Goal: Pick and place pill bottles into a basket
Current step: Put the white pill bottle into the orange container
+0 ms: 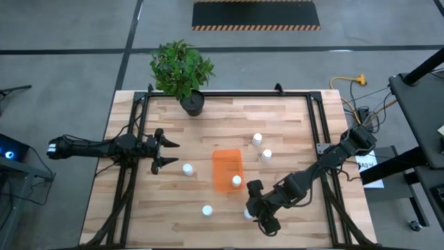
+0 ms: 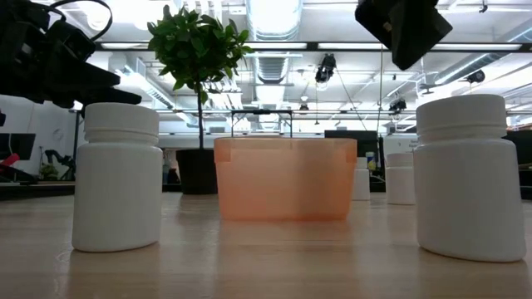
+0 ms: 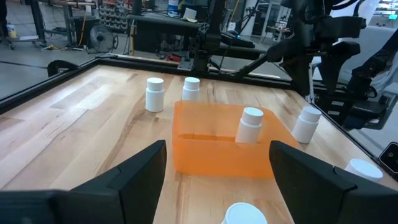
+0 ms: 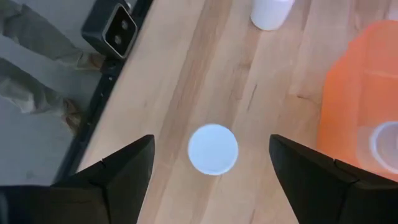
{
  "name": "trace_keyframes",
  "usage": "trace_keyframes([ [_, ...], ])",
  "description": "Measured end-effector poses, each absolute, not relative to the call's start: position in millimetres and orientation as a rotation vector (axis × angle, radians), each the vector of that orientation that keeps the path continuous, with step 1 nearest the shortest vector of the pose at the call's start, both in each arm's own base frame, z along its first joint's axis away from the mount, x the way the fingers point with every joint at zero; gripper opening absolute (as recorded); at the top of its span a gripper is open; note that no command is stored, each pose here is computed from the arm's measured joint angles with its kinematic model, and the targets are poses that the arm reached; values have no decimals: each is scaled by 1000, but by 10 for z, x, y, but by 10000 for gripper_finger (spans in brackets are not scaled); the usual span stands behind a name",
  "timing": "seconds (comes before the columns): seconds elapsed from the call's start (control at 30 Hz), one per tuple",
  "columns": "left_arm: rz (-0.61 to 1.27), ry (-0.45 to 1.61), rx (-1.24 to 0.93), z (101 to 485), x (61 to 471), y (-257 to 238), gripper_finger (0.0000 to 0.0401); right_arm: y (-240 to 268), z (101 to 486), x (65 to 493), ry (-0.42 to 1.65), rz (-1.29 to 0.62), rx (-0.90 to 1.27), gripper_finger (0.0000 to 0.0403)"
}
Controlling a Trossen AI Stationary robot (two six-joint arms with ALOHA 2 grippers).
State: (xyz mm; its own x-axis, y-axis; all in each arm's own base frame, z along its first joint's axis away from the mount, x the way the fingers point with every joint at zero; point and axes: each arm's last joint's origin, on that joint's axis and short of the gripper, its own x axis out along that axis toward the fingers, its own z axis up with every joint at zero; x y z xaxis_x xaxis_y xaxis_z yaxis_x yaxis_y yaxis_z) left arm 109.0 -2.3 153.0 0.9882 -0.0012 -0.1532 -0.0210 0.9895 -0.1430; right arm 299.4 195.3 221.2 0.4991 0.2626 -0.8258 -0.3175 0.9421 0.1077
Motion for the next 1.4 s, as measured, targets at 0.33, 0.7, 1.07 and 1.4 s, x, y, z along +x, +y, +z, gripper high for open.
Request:
trace_keyframes([
  [0.33,10,153,-145,1530,1090,-23,267,1948,2061,2988,923,384,-77,302],
  [0.7,10,153,-145,1531,1090,-23,267,1918,1909,2942,919,387,-78,295],
  [1.07,10,154,-145,1529,1090,-23,267,1910,1864,2932,906,391,-78,290],
  [1.4,10,155,-145,1529,1091,-23,267,2041,1609,3108,933,395,-76,292],
])
